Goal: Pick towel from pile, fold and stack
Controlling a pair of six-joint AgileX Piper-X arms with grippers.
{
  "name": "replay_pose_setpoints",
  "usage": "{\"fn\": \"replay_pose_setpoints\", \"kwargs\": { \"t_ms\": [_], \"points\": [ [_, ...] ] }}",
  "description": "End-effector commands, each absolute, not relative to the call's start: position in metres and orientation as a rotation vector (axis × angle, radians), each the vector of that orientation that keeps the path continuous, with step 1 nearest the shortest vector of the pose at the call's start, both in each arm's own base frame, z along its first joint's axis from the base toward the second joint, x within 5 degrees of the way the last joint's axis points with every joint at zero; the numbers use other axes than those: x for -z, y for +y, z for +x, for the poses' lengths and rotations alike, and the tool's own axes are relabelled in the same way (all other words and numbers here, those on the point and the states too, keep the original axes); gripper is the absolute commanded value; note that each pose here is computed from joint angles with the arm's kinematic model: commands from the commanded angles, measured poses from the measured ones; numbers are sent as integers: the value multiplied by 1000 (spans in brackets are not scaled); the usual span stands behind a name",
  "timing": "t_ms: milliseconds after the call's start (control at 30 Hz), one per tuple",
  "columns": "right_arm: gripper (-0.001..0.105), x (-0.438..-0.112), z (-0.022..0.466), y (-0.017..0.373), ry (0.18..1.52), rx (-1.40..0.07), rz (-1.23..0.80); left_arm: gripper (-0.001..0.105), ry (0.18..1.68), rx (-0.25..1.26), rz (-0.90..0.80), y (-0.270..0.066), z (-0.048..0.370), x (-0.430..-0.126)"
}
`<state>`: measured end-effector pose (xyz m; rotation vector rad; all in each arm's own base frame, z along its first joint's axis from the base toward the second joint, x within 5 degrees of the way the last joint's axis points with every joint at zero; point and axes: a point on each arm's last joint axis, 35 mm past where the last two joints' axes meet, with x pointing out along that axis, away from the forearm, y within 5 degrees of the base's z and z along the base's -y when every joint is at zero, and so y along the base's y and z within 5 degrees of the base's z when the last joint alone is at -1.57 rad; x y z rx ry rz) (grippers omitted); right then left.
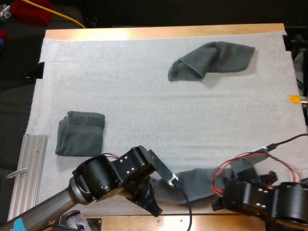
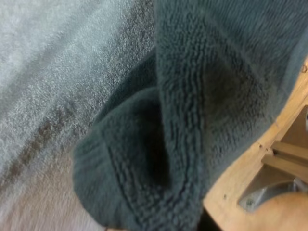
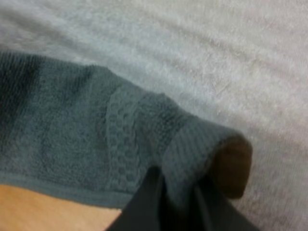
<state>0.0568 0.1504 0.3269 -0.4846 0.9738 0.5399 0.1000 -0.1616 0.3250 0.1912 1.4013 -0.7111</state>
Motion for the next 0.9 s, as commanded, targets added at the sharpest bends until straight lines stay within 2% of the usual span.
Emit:
{"fn": "replay_pose_setpoints", "kwargs": {
  "t_ms": [0,167,367,467,667,867],
  "points": [
    [3,-322,60,151,971,-516,-477,0,1376,696,171,-164,105,-323],
    [3,-307,79,155,979,-468,-409,0,1374,655,154,-163,123,-310],
    [3,-290,117,153,1030,-495,-215,0,1375,623,131,-156,158,-296],
    [3,-277,141,151,1058,-494,-130,0,1395,636,52,-151,180,-287],
    [3,-269,181,147,1008,-452,20,0,1384,595,-72,-139,215,-272],
    [3,-248,213,144,1064,-427,141,0,1380,545,-164,-126,245,-254]
  ]
}}
